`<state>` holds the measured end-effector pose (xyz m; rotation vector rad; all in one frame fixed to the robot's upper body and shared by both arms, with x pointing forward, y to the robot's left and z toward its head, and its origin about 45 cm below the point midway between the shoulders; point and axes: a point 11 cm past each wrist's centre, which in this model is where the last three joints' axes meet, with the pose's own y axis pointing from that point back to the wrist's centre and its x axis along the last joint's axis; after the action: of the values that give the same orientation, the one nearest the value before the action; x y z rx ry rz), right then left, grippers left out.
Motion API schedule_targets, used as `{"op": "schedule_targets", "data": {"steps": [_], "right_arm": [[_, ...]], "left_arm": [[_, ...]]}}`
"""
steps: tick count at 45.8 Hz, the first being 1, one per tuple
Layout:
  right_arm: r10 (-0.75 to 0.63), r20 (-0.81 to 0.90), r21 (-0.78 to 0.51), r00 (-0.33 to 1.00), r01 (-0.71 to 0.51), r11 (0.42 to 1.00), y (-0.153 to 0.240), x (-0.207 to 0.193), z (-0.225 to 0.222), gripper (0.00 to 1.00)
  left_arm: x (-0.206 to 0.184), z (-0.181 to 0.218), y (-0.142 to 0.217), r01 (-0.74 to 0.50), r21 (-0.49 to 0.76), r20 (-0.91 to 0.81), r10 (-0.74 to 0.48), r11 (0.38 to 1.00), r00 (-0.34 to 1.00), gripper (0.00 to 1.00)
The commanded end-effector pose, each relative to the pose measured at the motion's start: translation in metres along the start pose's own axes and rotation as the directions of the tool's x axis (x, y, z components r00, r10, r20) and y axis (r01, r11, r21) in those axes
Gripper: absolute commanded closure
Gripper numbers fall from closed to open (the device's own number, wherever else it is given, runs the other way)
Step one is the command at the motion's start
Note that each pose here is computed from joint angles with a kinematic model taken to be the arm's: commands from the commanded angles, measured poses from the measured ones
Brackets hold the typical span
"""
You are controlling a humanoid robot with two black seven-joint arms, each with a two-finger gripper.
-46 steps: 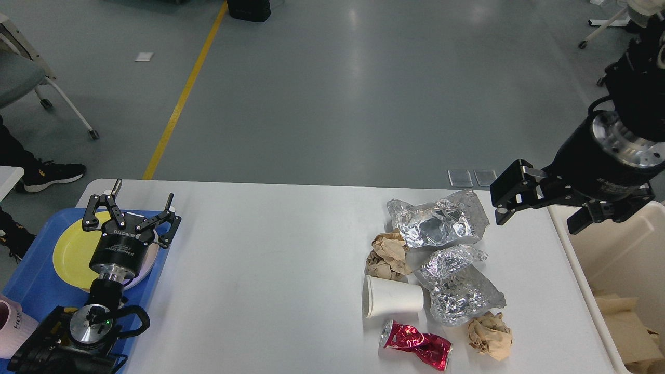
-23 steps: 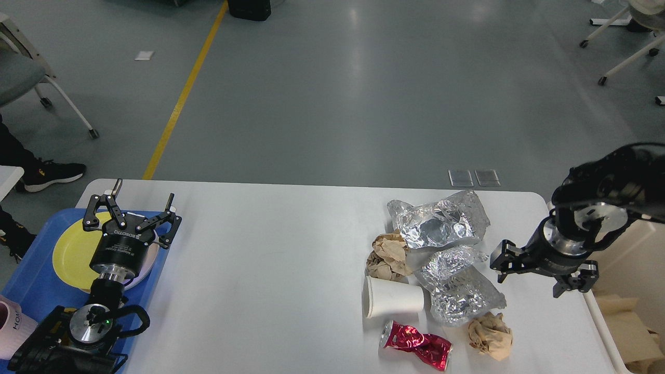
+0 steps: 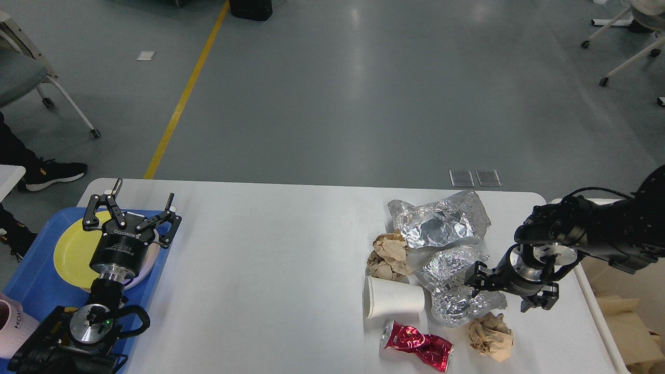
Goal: Tidy desktop
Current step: 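Lower the right gripper and grasp the crumpled aluminium foil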
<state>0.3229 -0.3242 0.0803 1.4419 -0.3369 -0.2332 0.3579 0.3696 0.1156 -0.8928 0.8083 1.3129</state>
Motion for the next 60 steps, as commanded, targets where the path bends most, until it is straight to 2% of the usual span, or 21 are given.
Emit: {"op": "schedule_targets", "data": {"steps": [1, 20, 37, 47, 50, 58, 60], "right_arm": [[0.065, 0.022, -0.014, 0.998, -0.065, 0.998, -0.013, -0.001, 0.005, 0.00], [0.197, 0.019, -0.027, 0.980, -0.196, 0.980, -0.014, 0.013, 0.008, 0.02], [0.248, -0.249, 0.011, 0.936, -0.253, 0.967, -0.010, 0.017, -0.019, 0.04], [0.247, -0.367, 0.024, 0.897, -0.257, 0.966, -0.019, 0.007, -0.030, 0.14], [0.248, -0.370, 0.021, 0.895, -0.259, 0.966, -0.023, 0.007, -0.029, 0.20], [0.269, -0.365, 0.023, 0.891, -0.280, 0.960, -0.028, 0.010, -0.032, 0.22], [0.266, -0.363, 0.020, 0.893, -0.278, 0.960, -0.029, 0.009, -0.031, 0.27]], "left_arm": [[0.000, 0.000, 0.000, 0.001, 0.000, 0.000, -0.001, 1.000, 1.000, 0.03], [0.000, 0.000, 0.000, -0.001, 0.000, 0.000, 0.001, 1.000, 1.000, 0.03], [0.000, 0.000, 0.000, 0.001, 0.000, 0.000, -0.001, 1.000, 1.000, 0.03], [0.000, 0.000, 0.000, 0.001, 0.000, 0.000, -0.001, 1.000, 1.000, 0.03], [0.000, 0.000, 0.000, -0.001, 0.000, 0.000, 0.001, 1.000, 1.000, 0.03], [0.000, 0.000, 0.000, 0.001, 0.000, 0.000, -0.001, 1.000, 1.000, 0.03], [0.000, 0.000, 0.000, 0.001, 0.000, 0.000, -0.001, 1.000, 1.000, 0.03]]}}
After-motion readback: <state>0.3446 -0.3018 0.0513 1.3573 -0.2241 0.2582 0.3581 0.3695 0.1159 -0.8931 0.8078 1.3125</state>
